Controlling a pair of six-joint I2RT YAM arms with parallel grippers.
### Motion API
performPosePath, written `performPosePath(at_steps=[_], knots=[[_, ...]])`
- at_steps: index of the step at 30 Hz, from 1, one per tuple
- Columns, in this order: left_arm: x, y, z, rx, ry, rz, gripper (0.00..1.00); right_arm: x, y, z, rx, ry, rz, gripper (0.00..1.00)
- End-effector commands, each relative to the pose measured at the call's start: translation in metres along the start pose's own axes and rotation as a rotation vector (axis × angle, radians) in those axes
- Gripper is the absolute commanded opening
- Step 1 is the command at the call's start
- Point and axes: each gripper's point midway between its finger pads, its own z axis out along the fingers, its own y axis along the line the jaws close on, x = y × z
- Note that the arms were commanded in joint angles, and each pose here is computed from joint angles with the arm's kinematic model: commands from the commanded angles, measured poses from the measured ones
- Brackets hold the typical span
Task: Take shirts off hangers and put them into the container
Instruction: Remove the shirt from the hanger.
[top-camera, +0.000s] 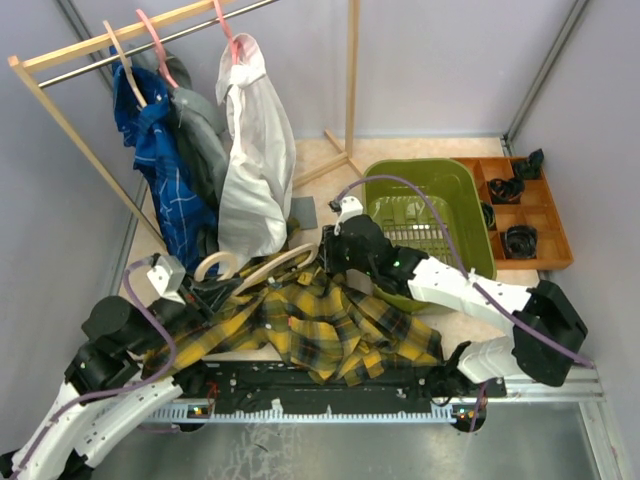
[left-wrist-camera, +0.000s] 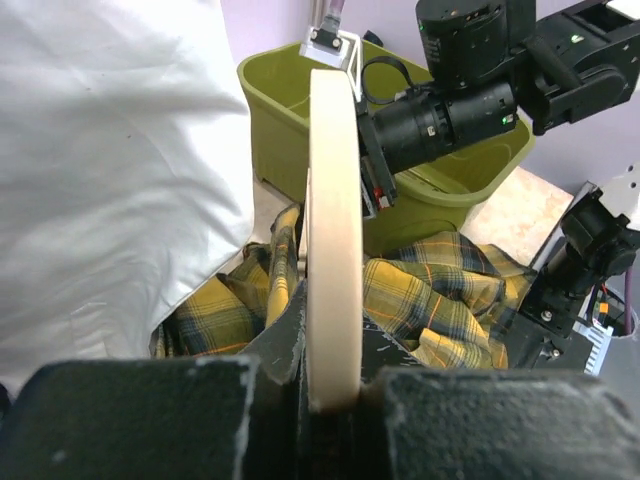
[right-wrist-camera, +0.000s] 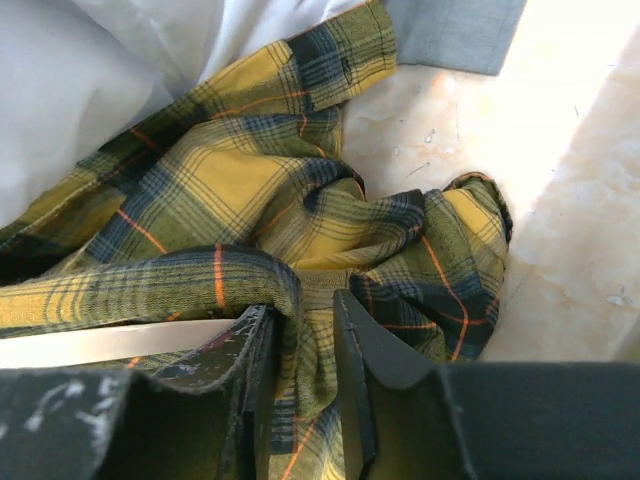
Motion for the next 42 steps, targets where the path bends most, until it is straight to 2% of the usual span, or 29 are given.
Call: performPosePath(at_steps=[1, 5, 9, 13, 14, 15, 17, 21, 28, 30, 33, 36, 42], knots=[[-0.049, -0.006, -0.014, 0.004, -0.18, -0.016, 0.0, 0.007, -0.038, 0.015, 0.119, 0.049, -0.042, 0.29], [-0.043, -0.007, -0.01, 0.012, -0.15, -0.015, 0.0, 0.006, -0.011, 0.014, -0.053, 0.064, -0.096, 0.42], [-0.031, -0.002, -0.002, -0.006, -0.096, -0.021, 0.0, -0.014, 0.005, -0.009, -0.162, -0.079, -0.133, 0.57], [-0.028, 0.0, 0.0, -0.016, -0.088, -0.026, 0.0, -0.025, 0.028, -0.05, -0.364, -0.28, -0.266, 0.69], [-0.028, 0.001, 0.001, -0.021, -0.098, -0.028, 0.0, -0.022, 0.032, -0.059, -0.412, -0.312, -0.303, 0.78], [-0.029, 0.001, 0.0, -0.023, -0.109, -0.028, 0.0, -0.016, 0.036, -0.068, -0.466, -0.332, -0.352, 0.83], [-0.031, 0.001, 0.0, -0.019, -0.129, -0.029, 0.0, -0.003, 0.043, -0.082, -0.547, -0.336, -0.436, 0.88], [-0.033, -0.004, -0.001, 0.007, -0.136, -0.033, 0.0, -0.001, 0.042, -0.099, -0.558, -0.353, -0.493, 0.92], [-0.02, -0.02, 0.009, 0.098, -0.05, -0.033, 0.0, -0.031, 0.046, -0.127, -0.552, -0.524, -0.451, 0.94], [-0.02, -0.022, 0.011, 0.113, -0.034, -0.037, 0.0, -0.034, 0.042, -0.125, -0.52, -0.53, -0.429, 0.94], [-0.02, -0.029, 0.014, 0.15, -0.027, -0.037, 0.0, -0.043, 0.032, -0.121, -0.437, -0.506, -0.37, 0.94], [-0.02, -0.038, 0.015, 0.202, -0.009, -0.041, 0.0, -0.043, 0.034, -0.125, -0.442, -0.487, -0.385, 0.95], [-0.026, -0.063, 0.011, 0.346, -0.001, -0.042, 0.0, -0.001, 0.039, -0.123, -0.545, -0.309, -0.51, 0.99]])
